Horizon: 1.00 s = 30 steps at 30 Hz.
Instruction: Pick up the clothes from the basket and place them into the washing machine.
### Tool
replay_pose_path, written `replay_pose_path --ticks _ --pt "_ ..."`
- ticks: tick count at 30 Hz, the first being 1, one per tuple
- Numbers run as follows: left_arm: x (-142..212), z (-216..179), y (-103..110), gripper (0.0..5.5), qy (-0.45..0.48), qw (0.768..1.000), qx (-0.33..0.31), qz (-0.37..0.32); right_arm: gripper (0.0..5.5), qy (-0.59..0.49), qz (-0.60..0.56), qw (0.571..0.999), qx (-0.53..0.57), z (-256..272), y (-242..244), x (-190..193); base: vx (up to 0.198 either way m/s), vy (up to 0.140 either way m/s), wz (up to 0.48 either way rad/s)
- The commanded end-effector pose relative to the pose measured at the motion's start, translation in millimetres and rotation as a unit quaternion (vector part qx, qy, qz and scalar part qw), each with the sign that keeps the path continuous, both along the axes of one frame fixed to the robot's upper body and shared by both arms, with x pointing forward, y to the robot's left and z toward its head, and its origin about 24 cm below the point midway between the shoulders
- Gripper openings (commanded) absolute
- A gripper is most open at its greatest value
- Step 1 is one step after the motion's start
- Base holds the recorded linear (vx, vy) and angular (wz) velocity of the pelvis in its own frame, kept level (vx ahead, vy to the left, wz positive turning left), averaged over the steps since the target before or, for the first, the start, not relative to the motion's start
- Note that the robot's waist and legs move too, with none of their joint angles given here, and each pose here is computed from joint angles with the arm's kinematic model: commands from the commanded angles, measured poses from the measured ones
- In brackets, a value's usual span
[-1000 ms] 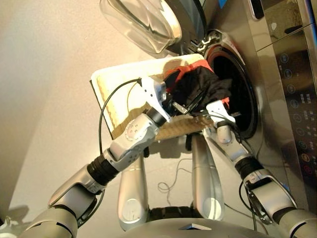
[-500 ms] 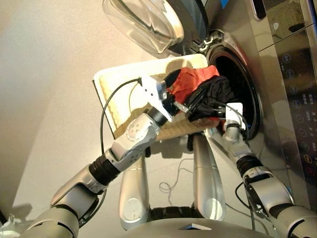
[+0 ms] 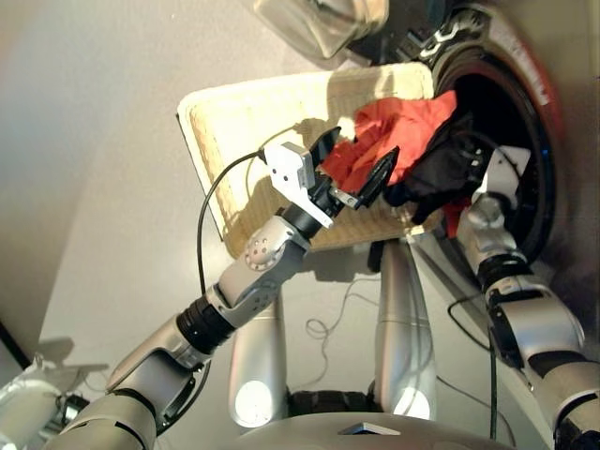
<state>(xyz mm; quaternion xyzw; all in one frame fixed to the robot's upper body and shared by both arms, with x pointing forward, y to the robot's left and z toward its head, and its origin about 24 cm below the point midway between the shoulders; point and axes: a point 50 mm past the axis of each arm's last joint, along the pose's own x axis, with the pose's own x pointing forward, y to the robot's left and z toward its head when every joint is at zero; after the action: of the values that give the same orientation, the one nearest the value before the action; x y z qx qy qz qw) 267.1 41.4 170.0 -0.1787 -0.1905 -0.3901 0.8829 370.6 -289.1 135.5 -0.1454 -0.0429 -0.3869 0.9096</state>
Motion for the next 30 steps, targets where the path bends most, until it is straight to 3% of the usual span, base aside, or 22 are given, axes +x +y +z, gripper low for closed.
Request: replay_pose_path --ticks 1,13,24,30 --pt "-25.8 29.6 0.2 5.5 -0.067 0.995 -0.064 -0.036 0.0 -0.068 -0.084 0.993 -0.048 49.8 -49.6 -16.3 0.0 0.0 0.0" --pt "-23.8 34.9 4.8 5.5 -0.073 0.995 -0.064 -0.022 0.0 -0.145 -0.129 0.98 -0.031 107.5 -69.1 -21.4 0.0 0.0 0.0" --pt "-21.2 34.7 5.7 5.5 -0.06 0.996 -0.063 -0.008 0.0 -0.175 -0.232 0.954 0.073 102.4 -112.0 -49.8 0.0 0.0 0.0" --pt "-20.3 36.3 3.7 5.5 -0.056 0.996 -0.062 -0.007 0.0 -0.214 -0.297 0.919 0.148 99.8 -132.9 -69.6 0.0 0.0 0.0"
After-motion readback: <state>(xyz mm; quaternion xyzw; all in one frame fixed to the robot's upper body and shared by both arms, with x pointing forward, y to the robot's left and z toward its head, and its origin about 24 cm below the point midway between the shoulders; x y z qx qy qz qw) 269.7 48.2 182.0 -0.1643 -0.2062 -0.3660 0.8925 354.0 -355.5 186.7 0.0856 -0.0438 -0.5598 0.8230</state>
